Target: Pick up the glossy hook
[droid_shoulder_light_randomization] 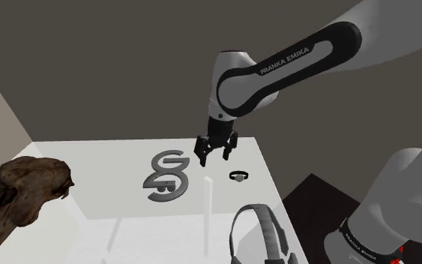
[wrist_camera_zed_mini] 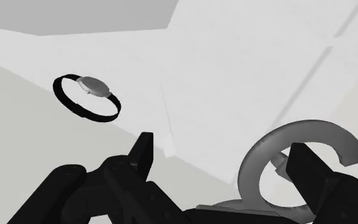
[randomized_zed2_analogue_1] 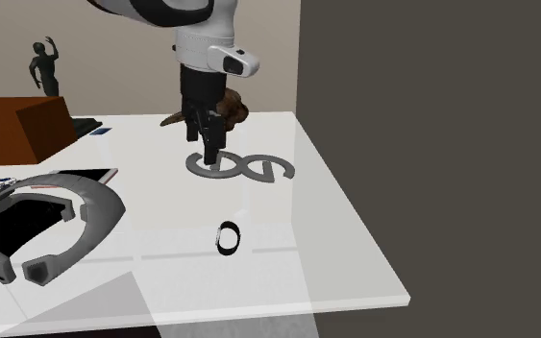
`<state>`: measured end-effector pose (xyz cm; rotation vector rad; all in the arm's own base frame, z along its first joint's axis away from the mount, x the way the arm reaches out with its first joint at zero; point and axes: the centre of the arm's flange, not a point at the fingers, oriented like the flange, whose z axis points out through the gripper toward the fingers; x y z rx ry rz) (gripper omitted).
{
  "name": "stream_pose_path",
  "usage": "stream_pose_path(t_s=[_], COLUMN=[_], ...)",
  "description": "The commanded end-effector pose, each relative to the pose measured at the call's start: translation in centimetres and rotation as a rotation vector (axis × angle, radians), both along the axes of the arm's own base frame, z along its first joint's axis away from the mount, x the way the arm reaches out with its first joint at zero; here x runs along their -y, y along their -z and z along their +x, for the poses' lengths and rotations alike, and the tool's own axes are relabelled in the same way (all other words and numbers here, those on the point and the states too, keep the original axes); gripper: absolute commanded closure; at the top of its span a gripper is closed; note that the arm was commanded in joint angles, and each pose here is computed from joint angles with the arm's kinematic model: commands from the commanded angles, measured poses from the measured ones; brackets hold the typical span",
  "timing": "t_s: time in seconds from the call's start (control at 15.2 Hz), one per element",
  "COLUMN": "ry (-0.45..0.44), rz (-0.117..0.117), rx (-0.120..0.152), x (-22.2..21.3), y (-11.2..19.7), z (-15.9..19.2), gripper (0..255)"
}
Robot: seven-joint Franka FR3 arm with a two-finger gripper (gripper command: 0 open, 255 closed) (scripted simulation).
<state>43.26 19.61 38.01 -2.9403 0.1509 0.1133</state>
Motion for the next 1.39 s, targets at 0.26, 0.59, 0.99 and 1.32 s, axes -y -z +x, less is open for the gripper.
stream_pose_path(t_s=[0.26, 0.59, 0.99, 1.32], ry=[-0.005, -0.009, -0.009, -0.009], rz=[0.023, 0.038, 0.038, 0.038], rx=[0.023, 0.038, 0.038, 0.038], x=[-5.3, -9.0, -9.0, -9.0], y=[3.9, 6.7, 9.8, 10.7], z=[3.4, 5.8, 5.8, 5.8], gripper=[0, 0, 0, 255])
